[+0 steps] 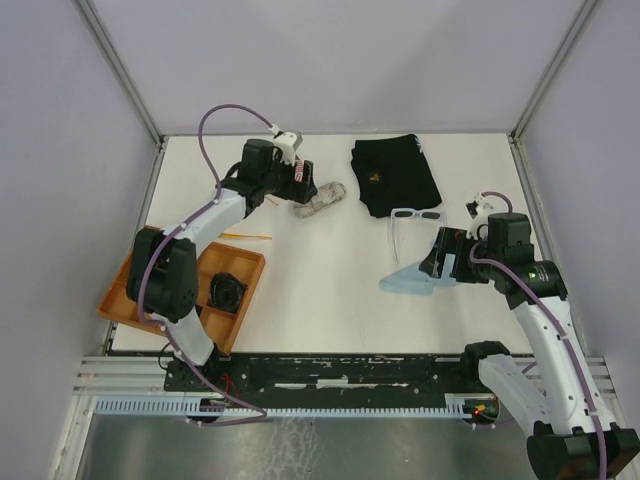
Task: Organize the sunglasses
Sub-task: Pick up the sunglasses case from the center of the board, then open the sunglasses case, then place the sunglasses case at the center of the board.
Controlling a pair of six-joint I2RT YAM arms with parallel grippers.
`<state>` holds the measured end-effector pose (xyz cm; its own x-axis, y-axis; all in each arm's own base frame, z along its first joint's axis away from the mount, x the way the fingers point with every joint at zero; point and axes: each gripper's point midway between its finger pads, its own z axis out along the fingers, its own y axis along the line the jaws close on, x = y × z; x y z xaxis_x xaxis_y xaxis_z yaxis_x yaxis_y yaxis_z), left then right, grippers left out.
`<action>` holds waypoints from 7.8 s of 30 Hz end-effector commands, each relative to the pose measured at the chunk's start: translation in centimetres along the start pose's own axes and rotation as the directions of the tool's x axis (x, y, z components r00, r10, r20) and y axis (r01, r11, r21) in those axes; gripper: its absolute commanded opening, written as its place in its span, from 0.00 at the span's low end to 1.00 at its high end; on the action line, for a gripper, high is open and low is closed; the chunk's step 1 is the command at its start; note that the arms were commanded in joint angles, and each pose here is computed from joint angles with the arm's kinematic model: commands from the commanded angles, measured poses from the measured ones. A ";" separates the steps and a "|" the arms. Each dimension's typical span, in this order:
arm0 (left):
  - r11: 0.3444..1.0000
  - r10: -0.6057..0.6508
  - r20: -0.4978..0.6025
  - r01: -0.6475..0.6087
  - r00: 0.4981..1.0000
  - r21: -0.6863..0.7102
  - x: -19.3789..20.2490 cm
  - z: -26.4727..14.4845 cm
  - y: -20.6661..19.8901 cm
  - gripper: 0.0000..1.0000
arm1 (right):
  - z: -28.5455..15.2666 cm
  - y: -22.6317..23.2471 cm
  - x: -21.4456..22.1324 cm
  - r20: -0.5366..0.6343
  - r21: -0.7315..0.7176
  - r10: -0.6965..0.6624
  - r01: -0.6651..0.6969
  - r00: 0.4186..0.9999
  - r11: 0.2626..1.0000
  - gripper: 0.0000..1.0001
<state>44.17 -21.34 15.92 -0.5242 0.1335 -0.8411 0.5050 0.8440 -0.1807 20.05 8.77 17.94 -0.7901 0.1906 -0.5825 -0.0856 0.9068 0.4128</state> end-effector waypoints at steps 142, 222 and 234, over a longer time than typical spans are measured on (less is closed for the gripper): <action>0.479 -0.574 0.417 -0.124 0.705 0.869 -13.0 -32.8 -28.0 0.03 | -15.7 26.7 -10.8 0.561 -0.814 0.208 0.487 0.801 0.318 0.99; 0.950 -0.169 0.472 0.271 0.865 -0.157 -1.9 -29.7 -7.1 0.99 | 7.2 14.1 -5.5 -0.051 0.246 -0.934 0.911 0.353 0.331 0.28; 0.944 -0.174 0.398 0.268 0.901 -0.194 1.9 -27.8 -6.4 0.99 | 13.8 15.2 -3.7 -0.201 0.343 -0.979 0.935 -0.022 -0.092 0.31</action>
<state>20.66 -12.15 30.26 -0.2826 -0.2531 -0.9253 0.2137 0.9237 -0.3179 27.49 26.04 15.51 -0.0963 -0.9380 -0.3330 -0.6448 0.3137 -0.6970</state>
